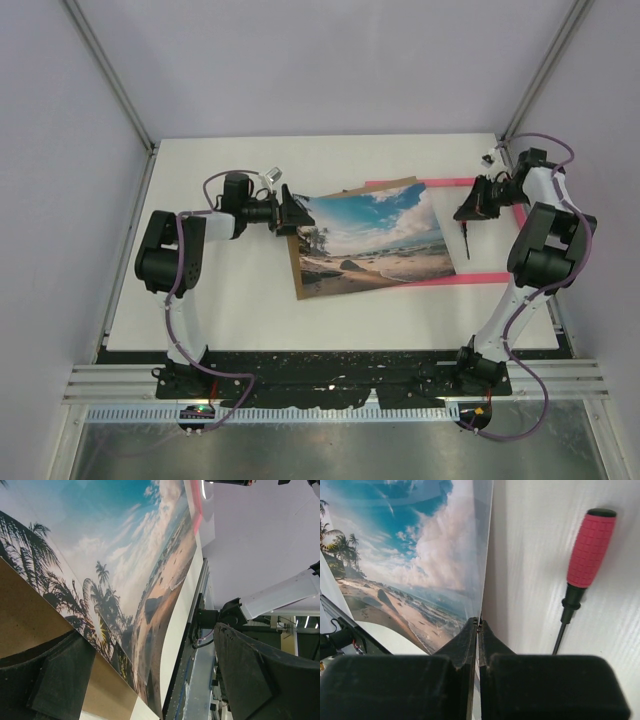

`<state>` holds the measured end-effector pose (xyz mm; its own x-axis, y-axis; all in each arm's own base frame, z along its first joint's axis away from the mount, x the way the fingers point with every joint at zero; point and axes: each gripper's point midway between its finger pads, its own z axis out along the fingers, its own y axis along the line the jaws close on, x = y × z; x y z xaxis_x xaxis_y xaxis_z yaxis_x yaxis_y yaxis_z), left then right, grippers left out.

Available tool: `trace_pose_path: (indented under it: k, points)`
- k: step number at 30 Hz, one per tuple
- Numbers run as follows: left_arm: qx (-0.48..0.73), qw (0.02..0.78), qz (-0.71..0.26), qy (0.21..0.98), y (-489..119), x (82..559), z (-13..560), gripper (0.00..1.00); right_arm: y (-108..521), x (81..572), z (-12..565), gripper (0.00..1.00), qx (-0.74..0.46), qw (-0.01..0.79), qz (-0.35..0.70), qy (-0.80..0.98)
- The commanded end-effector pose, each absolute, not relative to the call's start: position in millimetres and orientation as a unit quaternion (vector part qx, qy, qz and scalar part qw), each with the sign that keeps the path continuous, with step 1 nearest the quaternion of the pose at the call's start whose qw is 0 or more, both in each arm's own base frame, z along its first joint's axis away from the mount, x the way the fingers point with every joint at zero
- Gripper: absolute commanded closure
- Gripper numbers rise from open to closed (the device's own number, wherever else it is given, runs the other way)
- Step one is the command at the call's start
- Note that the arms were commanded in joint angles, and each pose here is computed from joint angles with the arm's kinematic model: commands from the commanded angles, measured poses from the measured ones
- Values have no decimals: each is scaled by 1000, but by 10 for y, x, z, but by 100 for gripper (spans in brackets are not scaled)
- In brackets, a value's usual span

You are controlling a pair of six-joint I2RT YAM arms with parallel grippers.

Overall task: Take the photo out of the frame
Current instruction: Move the photo to the center of the board, then move the photo frame item to the photo frame.

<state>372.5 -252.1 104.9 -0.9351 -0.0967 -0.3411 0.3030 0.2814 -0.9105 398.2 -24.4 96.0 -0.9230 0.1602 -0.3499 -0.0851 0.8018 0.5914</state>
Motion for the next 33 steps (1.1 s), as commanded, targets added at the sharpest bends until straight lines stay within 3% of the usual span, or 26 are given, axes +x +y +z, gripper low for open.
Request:
trace_pose_path:
  k: [1, 8, 13, 21, 27, 33]
  points:
    - [95, 194, -601, 769, -2557, 3794, 1276, 0, -338, 4062, 974, 92, 23, 213, 300, 930]
    - [90, 190, -598, 773, -2547, 3795, 1259, 1, -343, 4119, 796, 92, 34, 194, 309, 930]
    - [83, 183, -597, 776, -2522, 3794, 1245, 0, -338, 4125, 692, 81, 38, 182, 315, 931]
    - [69, 176, -579, 793, -2417, 3776, 1156, 1, -328, 4146, 701, 80, 40, 185, 320, 928]
    - [59, 168, -575, 798, -2370, 3784, 1096, 18, -301, 4135, 710, 80, 42, 184, 328, 926]
    - [45, 151, -571, 806, -2347, 3821, 1011, 46, -289, 4127, 722, 79, 40, 185, 330, 925]
